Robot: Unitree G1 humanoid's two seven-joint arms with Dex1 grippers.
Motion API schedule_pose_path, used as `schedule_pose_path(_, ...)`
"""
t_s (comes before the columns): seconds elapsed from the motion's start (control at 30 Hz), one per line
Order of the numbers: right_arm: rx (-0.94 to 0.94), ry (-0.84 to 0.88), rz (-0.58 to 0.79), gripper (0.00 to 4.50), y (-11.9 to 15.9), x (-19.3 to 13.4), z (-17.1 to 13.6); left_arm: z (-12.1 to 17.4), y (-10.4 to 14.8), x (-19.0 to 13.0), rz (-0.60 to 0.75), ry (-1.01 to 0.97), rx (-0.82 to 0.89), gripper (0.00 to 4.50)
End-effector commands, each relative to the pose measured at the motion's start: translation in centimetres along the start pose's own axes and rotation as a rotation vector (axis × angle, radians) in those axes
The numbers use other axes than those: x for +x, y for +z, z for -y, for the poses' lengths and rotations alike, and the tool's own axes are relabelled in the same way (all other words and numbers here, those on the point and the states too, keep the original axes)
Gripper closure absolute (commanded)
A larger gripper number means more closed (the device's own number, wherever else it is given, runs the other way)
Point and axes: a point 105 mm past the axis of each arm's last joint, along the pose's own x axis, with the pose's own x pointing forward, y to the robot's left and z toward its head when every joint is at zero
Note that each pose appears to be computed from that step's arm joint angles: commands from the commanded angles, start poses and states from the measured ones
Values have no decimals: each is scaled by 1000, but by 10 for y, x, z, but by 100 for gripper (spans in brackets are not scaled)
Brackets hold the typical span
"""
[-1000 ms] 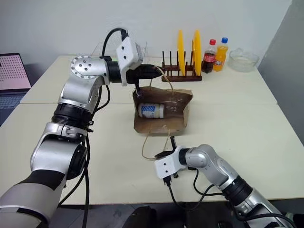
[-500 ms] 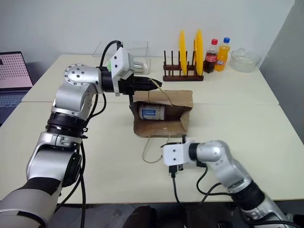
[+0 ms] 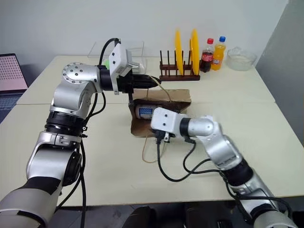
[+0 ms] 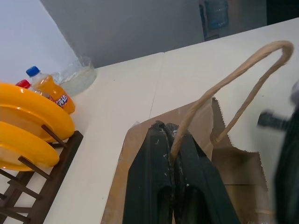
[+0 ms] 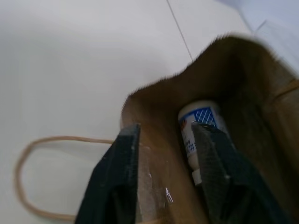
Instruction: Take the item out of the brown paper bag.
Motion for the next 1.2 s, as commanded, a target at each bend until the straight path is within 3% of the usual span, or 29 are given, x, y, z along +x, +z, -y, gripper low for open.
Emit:
schedule_pose_path(0.03,-93,-84,1,116,4,14,15,-10,22,-8,54,39,42,450)
schedule_pose_path(0.13,-145,-158,-18,13,5,26,28,-10,21,-10,51,44,41,450)
schedule_pose_path(0.17,-161,-173,-21,6,6,28,31,-10,21,-10,50,44,41,450)
schedule_pose_path(0.77,-355,-97,-277,6,-33,70,44,-10,19,-12,42,54,48,450)
schedule_pose_path(1.03,-334,-66,-341,6,-46,79,42,-9,18,-12,37,54,53,450)
schedule_pose_path(1.13,-329,-69,-341,60,-45,81,43,-10,17,-13,33,57,56,450)
schedule_pose_path(1.2,-325,-66,-339,128,-45,82,42,-10,17,-13,31,59,57,450)
